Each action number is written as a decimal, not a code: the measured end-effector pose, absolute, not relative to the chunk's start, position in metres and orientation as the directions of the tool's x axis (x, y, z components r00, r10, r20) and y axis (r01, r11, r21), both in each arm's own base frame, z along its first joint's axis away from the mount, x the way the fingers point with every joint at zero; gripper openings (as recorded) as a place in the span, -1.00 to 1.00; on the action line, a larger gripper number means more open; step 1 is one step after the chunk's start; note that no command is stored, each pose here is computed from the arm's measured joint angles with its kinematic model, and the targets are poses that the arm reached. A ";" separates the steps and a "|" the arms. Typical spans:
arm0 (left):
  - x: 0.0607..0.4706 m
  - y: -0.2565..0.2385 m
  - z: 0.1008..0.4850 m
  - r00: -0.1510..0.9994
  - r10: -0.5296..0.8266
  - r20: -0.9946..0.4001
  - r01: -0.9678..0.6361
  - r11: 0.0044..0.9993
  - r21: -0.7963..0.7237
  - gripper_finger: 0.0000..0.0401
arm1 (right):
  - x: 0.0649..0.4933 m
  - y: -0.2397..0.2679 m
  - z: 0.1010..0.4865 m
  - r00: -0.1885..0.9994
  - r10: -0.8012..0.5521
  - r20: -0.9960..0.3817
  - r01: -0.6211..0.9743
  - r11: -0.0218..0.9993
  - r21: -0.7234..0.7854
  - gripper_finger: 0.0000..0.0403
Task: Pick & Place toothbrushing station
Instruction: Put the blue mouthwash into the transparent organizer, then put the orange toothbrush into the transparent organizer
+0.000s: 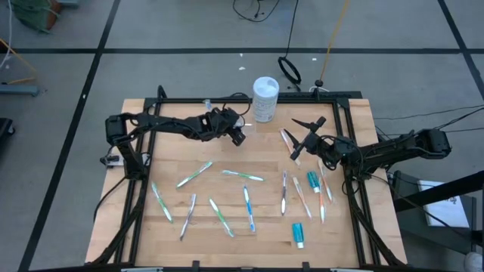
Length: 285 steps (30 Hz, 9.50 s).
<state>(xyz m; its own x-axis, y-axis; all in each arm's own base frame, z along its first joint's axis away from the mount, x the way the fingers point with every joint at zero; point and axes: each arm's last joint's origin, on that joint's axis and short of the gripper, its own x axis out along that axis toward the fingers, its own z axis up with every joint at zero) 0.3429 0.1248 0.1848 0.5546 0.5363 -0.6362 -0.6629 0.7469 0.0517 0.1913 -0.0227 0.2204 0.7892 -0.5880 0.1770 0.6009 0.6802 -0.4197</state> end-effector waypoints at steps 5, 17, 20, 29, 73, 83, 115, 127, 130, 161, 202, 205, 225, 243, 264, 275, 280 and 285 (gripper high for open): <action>0.342 0.129 0.185 0.549 0.546 -0.632 -0.670 0.740 0.058 0.07 | 0.191 -0.023 0.220 0.789 -0.588 0.177 0.601 0.680 -0.419 0.03; 0.336 0.144 0.186 0.526 0.571 -0.630 -0.688 0.721 0.079 0.07 | 0.191 -0.023 0.220 0.789 -0.588 0.177 0.601 0.680 -0.420 0.03; 0.338 0.149 0.193 0.528 0.583 -0.618 -0.687 0.720 0.092 0.07 | 0.191 -0.023 0.220 0.789 -0.588 0.177 0.601 0.679 -0.421 0.03; 0.340 0.168 0.225 0.439 0.638 -0.632 -0.703 0.682 0.201 0.06 | 0.191 -0.023 0.220 0.789 -0.588 0.177 0.601 0.679 -0.422 0.03; 0.346 0.160 0.198 0.353 0.553 -0.754 -0.645 0.728 0.232 0.07 | 0.191 -0.023 0.220 0.788 -0.589 0.178 0.593 0.652 -0.472 0.03; 0.342 0.157 0.195 0.322 0.502 -0.803 -0.615 0.755 0.225 0.07 | 0.191 -0.023 0.220 0.788 -0.589 0.178 0.593 0.651 -0.473 0.03; 0.338 0.188 0.236 0.371 0.363 -0.855 -0.540 0.833 0.119 -0.44 | 0.191 -0.023 0.221 0.788 -0.589 0.181 0.595 0.651 -0.472 0.03; 0.324 0.214 0.255 0.446 0.227 -0.866 -0.506 0.862 -0.035 -0.48 | 0.191 -0.023 0.222 0.785 -0.589 0.191 0.601 0.651 -0.464 0.03; 0.322 0.212 0.254 0.425 0.215 -0.879 -0.488 0.872 -0.022 -0.48 | 0.191 -0.023 0.223 0.782 -0.589 0.203 0.608 0.650 -0.456 0.03; 0.348 0.191 0.218 0.237 0.339 -0.911 0.235 0.890 0.392 -0.47 | 0.191 -0.023 0.223 0.784 -0.589 0.197 0.600 0.636 -0.485 0.03; 0.333 0.170 0.295 0.435 0.481 -0.761 -0.136 0.871 0.473 -0.05 | 0.191 -0.022 0.223 0.794 -0.572 0.205 0.602 0.697 -0.389 0.03; 0.320 0.162 0.319 0.484 0.500 -0.718 -0.253 0.865 0.432 -0.05 | 0.193 -0.021 0.226 0.825 -0.523 0.212 0.565 0.759 -0.325 0.03; 0.266 0.126 0.350 0.463 0.383 -0.799 -0.382 0.900 0.210 -0.05 | 0.235 -0.006 0.189 0.685 -0.523 -0.507 0.407 0.852 -0.329 0.03; 0.285 0.122 0.315 0.558 0.398 -0.728 -0.392 0.900 0.191 -0.05 | 0.192 -0.019 0.137 0.415 -0.488 -0.768 0.635 0.760 -0.140 0.03; 0.284 0.123 0.301 0.545 0.397 -0.738 -0.364 0.905 0.218 -0.05 | 0.140 -0.008 0.173 0.096 -0.156 -0.983 0.798 0.603 -0.017 0.03; 0.284 0.122 0.301 0.543 0.393 -0.742 -0.404 0.897 0.179 -0.05 | 0.129 -0.008 0.138 0.102 -0.158 -0.982 0.797 0.604 -0.014 0.00; 0.283 0.121 0.299 0.527 0.385 -0.758 -0.398 0.899 0.181 -0.05 | 0.132 -0.008 0.135 0.148 -0.181 -0.972 0.766 0.643 -0.003 -0.26; 0.279 0.120 0.296 0.491 0.372 -0.788 -0.410 0.897 0.168 -0.05 | 0.145 -0.011 0.147 0.236 -0.259 -0.937 0.746 0.666 0.004 -0.71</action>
<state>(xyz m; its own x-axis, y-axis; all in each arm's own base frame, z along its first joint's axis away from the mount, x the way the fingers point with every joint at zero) 0.2793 0.1201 0.2960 0.4907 0.3719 -0.7880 -0.4100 0.8965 0.1678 0.1450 -0.0112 0.1472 0.2357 -0.2587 -0.9367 0.7456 0.6664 0.0035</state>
